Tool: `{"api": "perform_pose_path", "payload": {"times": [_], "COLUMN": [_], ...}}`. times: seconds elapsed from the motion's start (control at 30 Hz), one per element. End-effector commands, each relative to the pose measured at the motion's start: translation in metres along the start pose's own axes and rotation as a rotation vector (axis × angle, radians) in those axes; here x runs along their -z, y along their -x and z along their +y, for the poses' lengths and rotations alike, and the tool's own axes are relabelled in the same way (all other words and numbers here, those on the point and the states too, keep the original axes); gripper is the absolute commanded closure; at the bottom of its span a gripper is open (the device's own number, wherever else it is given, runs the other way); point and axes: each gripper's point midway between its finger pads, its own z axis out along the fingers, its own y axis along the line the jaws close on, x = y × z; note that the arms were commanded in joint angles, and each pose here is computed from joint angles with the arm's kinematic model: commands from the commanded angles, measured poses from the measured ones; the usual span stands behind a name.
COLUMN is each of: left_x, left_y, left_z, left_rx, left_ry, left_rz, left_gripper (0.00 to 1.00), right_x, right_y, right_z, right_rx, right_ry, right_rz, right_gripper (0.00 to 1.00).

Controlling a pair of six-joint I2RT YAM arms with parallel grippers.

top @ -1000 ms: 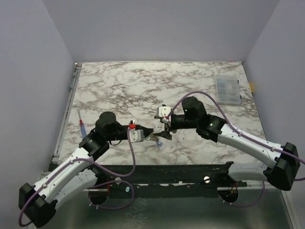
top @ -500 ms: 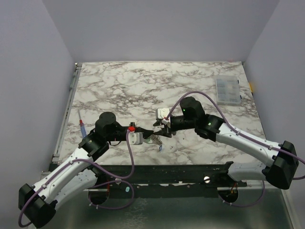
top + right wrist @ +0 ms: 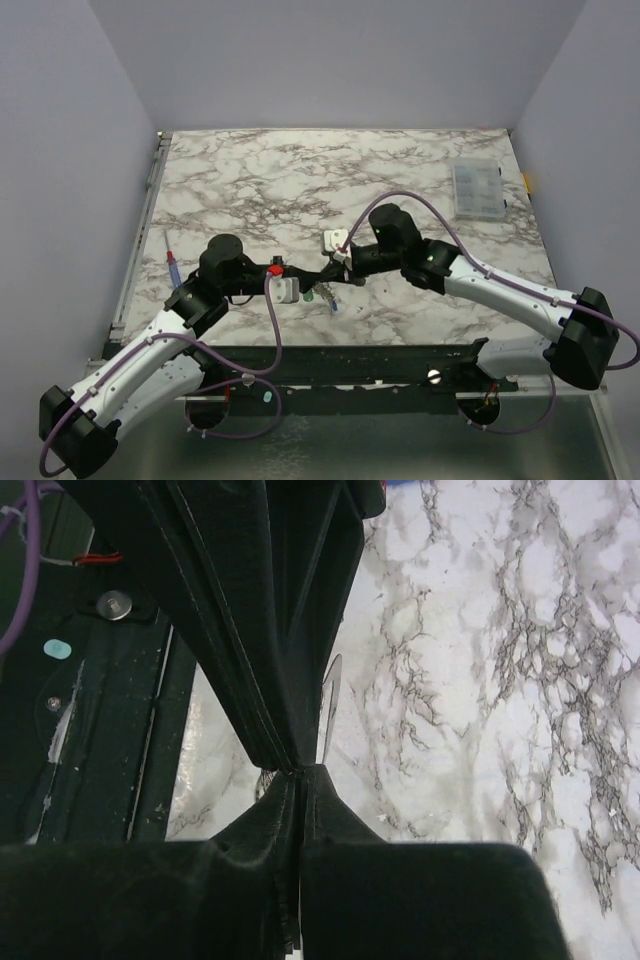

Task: Put the keys on the keyring

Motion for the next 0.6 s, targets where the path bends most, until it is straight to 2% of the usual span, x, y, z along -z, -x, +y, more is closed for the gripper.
{"api": "perform_pose_path", "payload": {"times": [0.0, 0.33, 0.57], "left_x": [0.002, 0.01, 0.012], "left_y": [0.009, 0.006, -0.001], "left_z": [-0.001, 0.013, 0.019], "left_rx": [-0.038, -0.077, -0.078], "left_ry": [-0.01, 0.082, 0.123], "left_rz": [-0.034, 0.007, 0.043], "left_gripper": [1.0, 1.0, 1.0], "right_x": [-0.002, 0.024, 0.035], "right_y": [-0.004, 0.011, 0.021], "right_z": [-0.006, -0.032, -0.033], "right_rx": [-0.004, 0.038, 0.034], "right_ry": [-0.027, -0.248, -0.295], "right_rz": [0.01, -0.027, -0.065], "right_gripper": [0.99, 0.99, 1.0]}}
